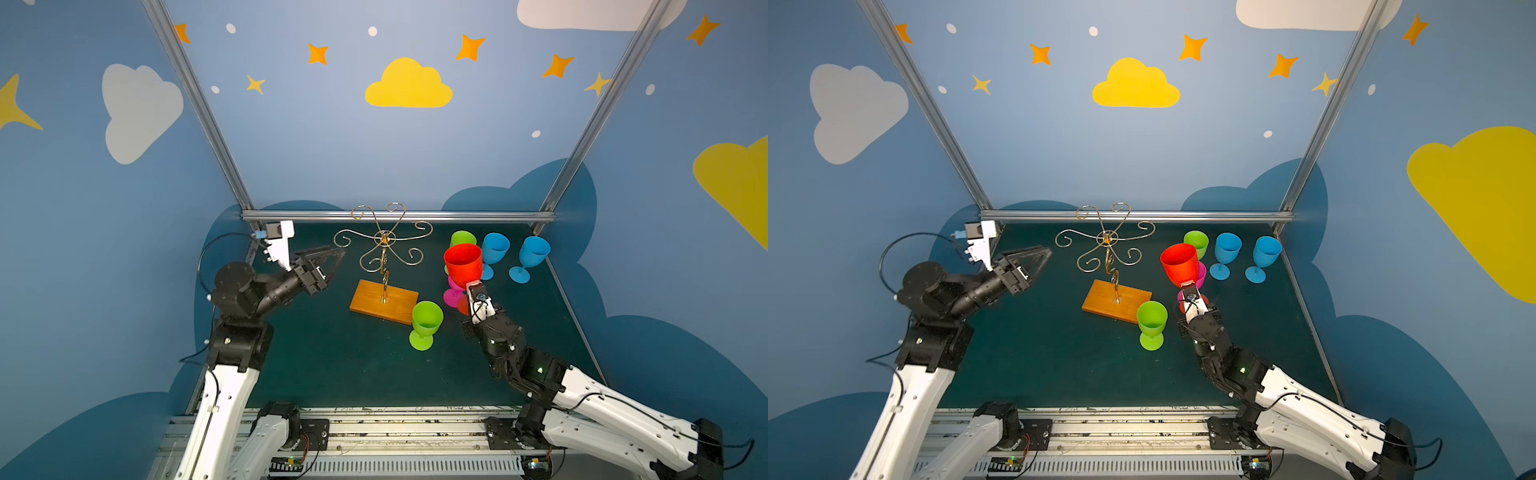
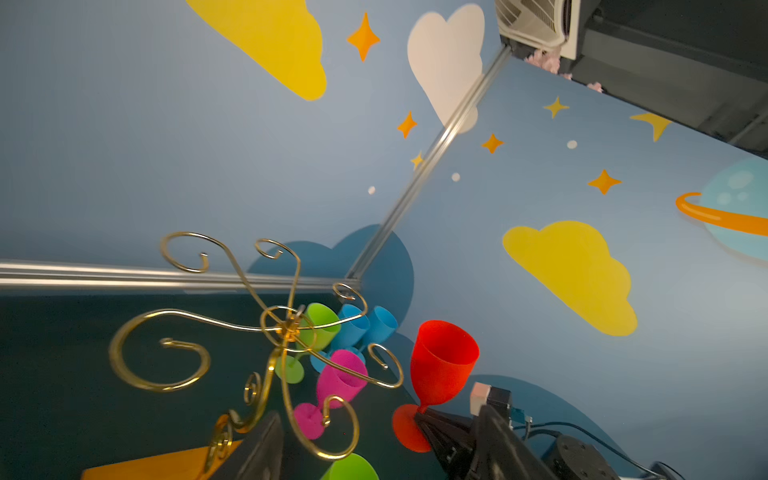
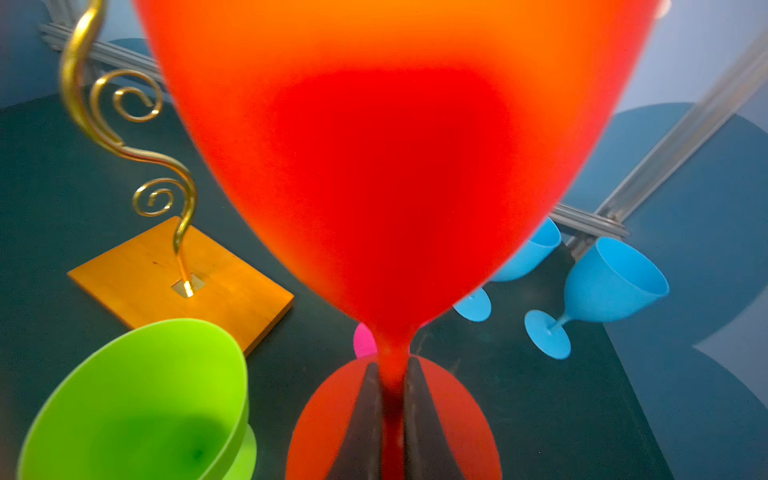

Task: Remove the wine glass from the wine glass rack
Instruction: 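Reach the left gripper to the red glass bowl held by the right gripper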

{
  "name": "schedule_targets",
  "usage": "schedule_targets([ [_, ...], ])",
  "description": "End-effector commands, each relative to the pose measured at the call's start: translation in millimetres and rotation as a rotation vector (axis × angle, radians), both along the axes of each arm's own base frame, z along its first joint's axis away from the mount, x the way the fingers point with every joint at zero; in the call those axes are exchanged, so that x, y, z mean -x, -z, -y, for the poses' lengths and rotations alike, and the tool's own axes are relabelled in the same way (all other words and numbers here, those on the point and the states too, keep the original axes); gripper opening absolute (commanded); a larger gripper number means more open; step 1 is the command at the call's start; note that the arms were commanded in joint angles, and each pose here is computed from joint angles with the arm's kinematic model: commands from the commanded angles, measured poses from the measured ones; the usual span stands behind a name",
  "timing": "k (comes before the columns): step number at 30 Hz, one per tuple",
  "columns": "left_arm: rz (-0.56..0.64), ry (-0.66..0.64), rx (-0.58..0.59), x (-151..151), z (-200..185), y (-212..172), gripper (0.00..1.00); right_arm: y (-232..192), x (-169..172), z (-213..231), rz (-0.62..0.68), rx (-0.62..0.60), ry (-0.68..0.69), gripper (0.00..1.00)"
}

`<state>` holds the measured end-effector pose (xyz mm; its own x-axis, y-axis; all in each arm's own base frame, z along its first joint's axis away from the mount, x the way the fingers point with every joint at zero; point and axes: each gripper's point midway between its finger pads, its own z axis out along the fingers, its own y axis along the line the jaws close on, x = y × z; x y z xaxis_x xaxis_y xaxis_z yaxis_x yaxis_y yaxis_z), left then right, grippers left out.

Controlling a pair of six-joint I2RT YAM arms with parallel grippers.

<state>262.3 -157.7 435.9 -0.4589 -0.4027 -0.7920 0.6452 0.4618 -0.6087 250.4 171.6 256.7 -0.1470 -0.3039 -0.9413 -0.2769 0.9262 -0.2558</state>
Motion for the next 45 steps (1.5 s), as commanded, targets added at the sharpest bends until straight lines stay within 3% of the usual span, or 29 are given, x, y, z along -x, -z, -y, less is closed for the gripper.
schedule_targets([
  [1,-0.063,0.226,-0.002,24.1,38.9,-9.1,0.71,-20.8,6.0,-19.6,0.075,0.027,-0.125,0.0],
  [5,-0.102,0.369,-0.017,33.2,72.7,-12.5,0.68,-38.1,13.0,-34.5,0.137,0.056,-0.229,0.0],
  [12,-0.144,0.48,-0.025,39.4,101.4,-11.4,0.63,-59.5,24.9,-50.4,0.211,0.079,-0.345,0.0],
  [28,-0.245,0.562,-0.101,38.6,138.4,21.2,0.58,-74.6,33.9,-73.0,0.253,0.065,-0.448,0.0],
  [36,-0.274,0.531,-0.165,38.3,139.1,39.3,0.39,-74.5,35.3,-80.8,0.241,0.065,-0.481,0.0],
  [44,-0.24,0.509,-0.159,43.7,132.7,27.8,0.03,-69.2,38.4,-86.4,0.209,0.064,-0.514,0.0],
  [45,-0.243,0.512,-0.158,45.2,132.0,27.3,0.03,-68.5,38.2,-86.8,0.203,0.067,-0.514,0.01],
])
